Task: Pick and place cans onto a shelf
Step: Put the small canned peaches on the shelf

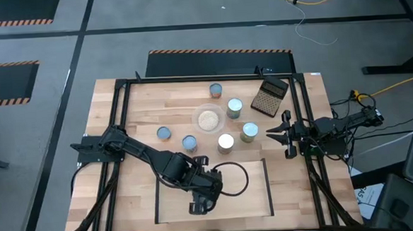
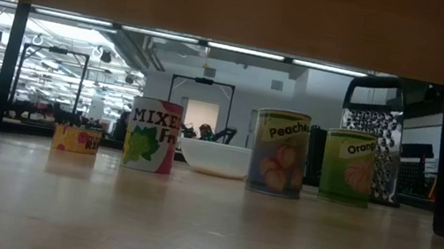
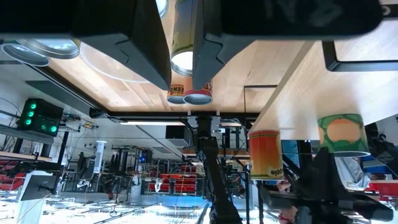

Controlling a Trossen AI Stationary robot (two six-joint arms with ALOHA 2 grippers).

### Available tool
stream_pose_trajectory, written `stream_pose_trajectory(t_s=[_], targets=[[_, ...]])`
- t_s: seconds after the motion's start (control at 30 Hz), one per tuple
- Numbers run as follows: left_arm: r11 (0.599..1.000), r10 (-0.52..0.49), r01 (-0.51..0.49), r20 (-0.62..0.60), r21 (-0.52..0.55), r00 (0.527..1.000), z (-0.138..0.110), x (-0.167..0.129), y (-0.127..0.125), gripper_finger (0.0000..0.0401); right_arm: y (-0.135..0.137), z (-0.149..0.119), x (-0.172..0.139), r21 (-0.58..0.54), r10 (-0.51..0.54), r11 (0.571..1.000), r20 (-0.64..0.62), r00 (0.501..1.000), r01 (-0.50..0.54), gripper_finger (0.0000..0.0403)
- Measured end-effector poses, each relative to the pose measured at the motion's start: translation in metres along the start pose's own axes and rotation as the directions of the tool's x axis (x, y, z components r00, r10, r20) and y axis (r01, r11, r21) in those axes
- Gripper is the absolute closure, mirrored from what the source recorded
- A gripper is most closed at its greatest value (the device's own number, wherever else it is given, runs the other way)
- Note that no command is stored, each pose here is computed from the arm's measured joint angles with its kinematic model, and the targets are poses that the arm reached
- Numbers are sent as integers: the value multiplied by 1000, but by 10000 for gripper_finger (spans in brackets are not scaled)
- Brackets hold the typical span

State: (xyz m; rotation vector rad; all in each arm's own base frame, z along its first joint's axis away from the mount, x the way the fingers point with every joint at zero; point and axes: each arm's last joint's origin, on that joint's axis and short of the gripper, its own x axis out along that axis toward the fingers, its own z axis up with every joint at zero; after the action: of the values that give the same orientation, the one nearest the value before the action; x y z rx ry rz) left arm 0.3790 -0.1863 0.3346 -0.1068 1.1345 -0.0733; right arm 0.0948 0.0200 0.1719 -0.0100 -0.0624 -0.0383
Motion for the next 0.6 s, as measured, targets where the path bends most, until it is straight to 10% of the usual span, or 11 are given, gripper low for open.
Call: stream_pose_trajectory(t_s=[0.6], targets=[[841,42,-66,-56,-537,998,-12,-2,-7,399,0,0,0,0,0,1000,0,1000,0,331]])
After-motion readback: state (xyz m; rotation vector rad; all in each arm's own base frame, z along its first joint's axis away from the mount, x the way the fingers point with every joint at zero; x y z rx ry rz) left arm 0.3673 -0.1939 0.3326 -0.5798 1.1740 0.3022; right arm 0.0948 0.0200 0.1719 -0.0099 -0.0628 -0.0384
